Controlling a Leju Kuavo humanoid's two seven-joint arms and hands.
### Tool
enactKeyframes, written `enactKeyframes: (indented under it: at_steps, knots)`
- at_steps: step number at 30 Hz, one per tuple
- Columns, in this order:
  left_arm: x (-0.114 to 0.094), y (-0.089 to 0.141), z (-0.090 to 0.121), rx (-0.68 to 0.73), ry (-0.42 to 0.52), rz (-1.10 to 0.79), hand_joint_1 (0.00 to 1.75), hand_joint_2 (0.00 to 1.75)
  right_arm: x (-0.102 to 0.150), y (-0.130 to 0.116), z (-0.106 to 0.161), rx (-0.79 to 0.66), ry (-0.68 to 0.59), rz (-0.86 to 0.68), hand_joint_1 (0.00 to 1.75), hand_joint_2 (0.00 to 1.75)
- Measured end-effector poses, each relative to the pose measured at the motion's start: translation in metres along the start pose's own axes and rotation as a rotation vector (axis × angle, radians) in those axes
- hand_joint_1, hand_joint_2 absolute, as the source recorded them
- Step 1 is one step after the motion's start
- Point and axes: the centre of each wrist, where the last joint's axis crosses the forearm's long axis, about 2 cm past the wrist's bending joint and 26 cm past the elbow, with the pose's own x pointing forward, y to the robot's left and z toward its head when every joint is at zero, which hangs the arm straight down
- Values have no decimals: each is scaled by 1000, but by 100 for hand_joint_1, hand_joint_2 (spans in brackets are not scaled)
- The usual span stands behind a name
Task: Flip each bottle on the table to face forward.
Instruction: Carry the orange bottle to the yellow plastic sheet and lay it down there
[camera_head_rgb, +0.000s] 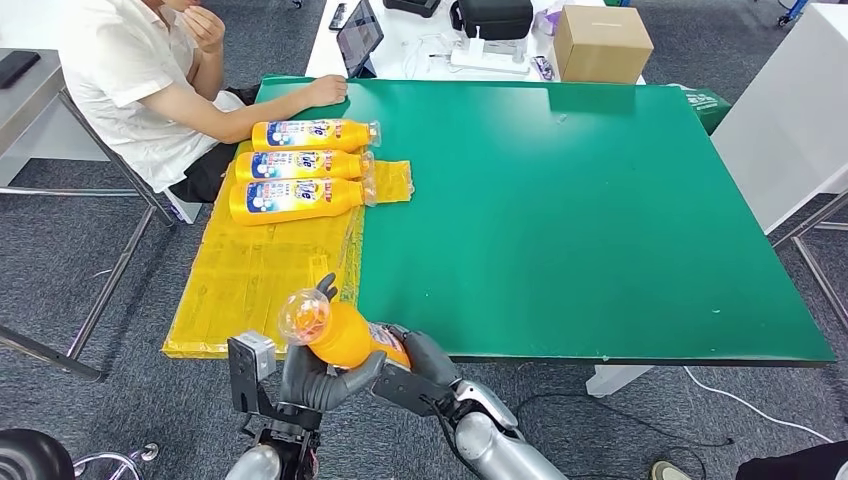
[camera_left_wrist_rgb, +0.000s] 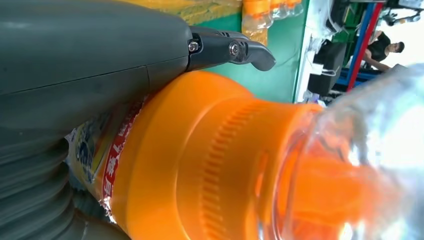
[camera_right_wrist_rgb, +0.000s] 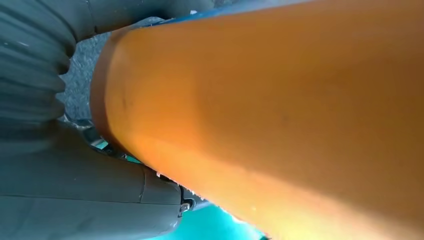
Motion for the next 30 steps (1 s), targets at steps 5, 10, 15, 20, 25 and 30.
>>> enactKeyframes:
  at_steps: [5, 10, 15, 20, 25, 30]
  knots:
    - [2, 7, -5, -79, 104, 262, 175, 175, 2, 2, -2, -22, -69, -27, 175, 175]
    - [4, 12, -9, -82, 85, 304, 175, 175, 6, 3, -6, -30, -92, -42, 175, 175]
    - [5, 14, -10, -82, 77, 350, 175, 175, 8, 4, -9, -22, -103, -44, 175, 175]
    - [6, 17, -10, -90, 68, 380, 175, 175, 10, 6, -10, -14, -124, -50, 157, 175]
    - [7, 17, -10, -83, 52, 385, 175, 175, 11, 6, -11, -7, -134, -47, 0, 175]
    - [10, 19, -10, -27, 14, 360, 175, 175, 15, 9, -13, -13, -143, -61, 0, 0]
